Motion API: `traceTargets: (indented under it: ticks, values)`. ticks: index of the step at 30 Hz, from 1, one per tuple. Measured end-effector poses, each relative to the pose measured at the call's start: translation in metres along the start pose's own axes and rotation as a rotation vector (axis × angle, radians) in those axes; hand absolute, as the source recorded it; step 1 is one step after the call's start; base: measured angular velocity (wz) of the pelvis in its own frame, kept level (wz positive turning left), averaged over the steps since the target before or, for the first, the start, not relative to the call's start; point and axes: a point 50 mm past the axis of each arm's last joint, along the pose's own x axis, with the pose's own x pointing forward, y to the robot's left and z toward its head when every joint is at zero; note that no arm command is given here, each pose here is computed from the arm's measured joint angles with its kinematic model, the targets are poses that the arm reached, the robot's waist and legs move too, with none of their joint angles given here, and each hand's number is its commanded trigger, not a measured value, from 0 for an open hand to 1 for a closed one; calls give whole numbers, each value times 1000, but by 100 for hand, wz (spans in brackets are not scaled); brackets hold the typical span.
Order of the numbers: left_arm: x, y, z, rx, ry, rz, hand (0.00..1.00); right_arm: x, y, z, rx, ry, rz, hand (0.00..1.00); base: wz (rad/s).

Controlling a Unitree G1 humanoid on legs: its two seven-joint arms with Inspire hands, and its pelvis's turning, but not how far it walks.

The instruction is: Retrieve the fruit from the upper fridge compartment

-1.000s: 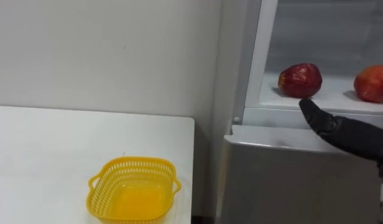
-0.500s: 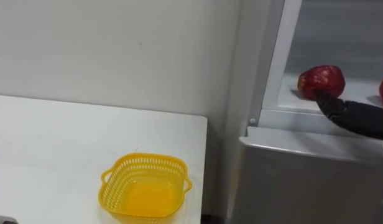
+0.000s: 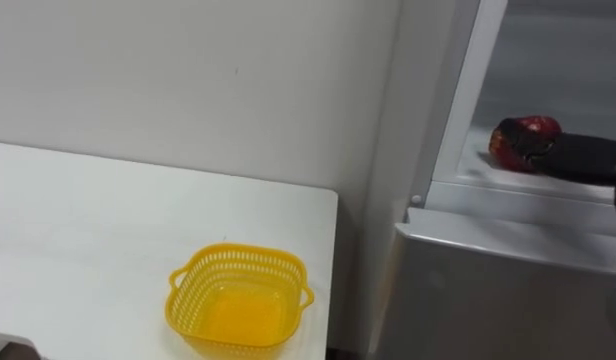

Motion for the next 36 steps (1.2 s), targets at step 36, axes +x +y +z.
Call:
traceTargets:
  ticks: [36]
  values:
    - [-1, 5, -1, -22, 27, -25, 0, 17, -8, -33, -56, 205, 111, 0, 2]
